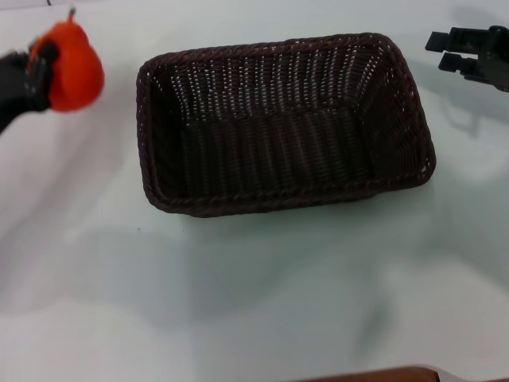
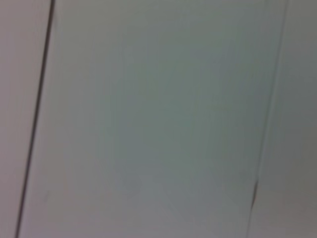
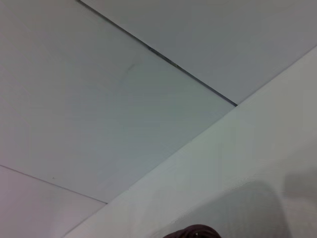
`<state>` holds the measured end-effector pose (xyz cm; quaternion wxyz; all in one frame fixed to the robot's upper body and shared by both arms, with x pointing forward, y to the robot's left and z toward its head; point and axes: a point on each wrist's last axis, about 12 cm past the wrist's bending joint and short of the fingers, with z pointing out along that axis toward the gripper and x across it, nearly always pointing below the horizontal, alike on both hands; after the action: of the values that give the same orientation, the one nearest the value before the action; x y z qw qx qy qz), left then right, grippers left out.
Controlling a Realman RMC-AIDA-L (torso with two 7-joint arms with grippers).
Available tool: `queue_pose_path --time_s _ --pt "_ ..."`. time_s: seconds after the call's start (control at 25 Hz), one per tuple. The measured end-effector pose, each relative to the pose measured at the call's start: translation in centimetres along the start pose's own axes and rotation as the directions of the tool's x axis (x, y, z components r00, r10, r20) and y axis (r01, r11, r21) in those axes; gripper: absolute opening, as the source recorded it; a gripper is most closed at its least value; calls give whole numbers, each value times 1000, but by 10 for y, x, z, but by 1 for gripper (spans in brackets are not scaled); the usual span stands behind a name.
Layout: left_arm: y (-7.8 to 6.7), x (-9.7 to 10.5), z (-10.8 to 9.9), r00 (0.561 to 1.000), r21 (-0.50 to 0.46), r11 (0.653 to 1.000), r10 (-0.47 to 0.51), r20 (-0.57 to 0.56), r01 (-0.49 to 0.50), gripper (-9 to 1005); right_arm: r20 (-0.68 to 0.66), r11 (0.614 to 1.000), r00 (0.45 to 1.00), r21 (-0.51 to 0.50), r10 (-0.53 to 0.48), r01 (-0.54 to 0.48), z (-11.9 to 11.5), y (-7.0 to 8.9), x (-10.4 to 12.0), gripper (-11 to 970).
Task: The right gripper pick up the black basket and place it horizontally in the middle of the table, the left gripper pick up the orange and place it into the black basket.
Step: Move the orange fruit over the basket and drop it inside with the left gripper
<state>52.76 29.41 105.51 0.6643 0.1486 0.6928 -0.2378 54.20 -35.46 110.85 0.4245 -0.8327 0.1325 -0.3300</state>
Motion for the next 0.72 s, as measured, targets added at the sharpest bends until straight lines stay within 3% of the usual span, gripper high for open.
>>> queue_pose_path --time_s 0.16,0.28,0.48,0.72 --pt "-10 -22 -2 990 80 997 -12 140 1 43 -2 1000 1000 3 -5 5 1 -2 2 566" --pt "-28 -30 4 977 178 984 -46 208 8 62 -4 1000 1000 5 -15 15 3 -3 3 567" --pt "-65 -20 27 985 350 937 -79 155 21 93 -9 999 999 8 -31 31 4 -4 4 569" --pt "-79 -13 34 985 375 926 -97 141 38 158 -54 995 996 61 -75 78 1 -5 4 570"
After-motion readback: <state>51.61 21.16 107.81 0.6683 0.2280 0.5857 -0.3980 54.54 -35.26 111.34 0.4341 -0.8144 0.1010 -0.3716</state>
